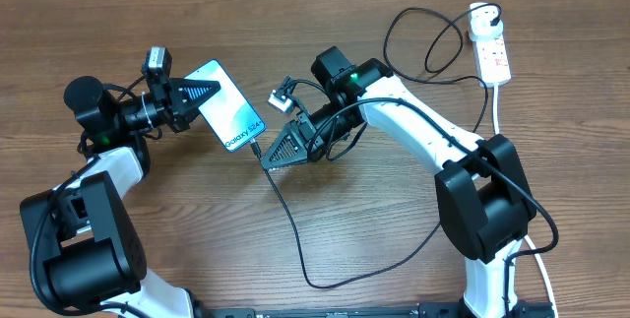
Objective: Plug charger to phone and switch on socket
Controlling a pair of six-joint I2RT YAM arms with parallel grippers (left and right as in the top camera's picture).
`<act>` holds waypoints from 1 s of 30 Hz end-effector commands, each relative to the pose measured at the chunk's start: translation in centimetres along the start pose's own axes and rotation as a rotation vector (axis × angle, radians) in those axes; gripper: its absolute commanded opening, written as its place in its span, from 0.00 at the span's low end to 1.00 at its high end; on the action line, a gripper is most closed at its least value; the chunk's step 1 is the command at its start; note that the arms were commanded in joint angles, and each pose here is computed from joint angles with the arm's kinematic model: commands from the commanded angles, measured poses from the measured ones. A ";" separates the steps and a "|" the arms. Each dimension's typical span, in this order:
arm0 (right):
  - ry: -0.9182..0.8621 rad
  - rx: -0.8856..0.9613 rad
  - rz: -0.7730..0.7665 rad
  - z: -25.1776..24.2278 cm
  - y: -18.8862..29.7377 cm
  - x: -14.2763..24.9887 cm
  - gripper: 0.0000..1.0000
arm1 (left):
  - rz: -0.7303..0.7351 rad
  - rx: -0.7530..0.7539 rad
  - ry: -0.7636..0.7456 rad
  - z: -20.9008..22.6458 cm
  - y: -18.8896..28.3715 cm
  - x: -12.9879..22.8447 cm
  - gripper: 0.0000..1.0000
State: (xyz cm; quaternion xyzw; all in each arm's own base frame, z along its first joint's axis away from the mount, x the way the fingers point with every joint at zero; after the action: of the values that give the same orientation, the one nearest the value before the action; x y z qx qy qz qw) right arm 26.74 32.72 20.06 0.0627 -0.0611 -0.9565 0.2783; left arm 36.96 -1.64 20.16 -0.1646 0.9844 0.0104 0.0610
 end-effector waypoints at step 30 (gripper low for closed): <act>-0.025 0.001 0.014 -0.7 -0.6 0.2 0.04 | 0.025 0.004 -0.016 -0.5 -0.2 -0.2 0.04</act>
State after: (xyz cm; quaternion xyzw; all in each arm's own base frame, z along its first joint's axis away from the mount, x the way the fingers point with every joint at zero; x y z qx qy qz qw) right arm 26.54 32.84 19.88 0.0604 -0.0660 -0.9556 0.2807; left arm 36.96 -1.64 20.17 -0.1642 0.9845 0.0104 0.0612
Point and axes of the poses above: each gripper's point midway between its finger pads, its own y axis back along the fingers, its own z axis along the line the jaws close on, x = y × z, the point moved 4 cm from there along y, back along the fingers, and after that the axes turned 5 degrees about -y, right-handed, at the moved point
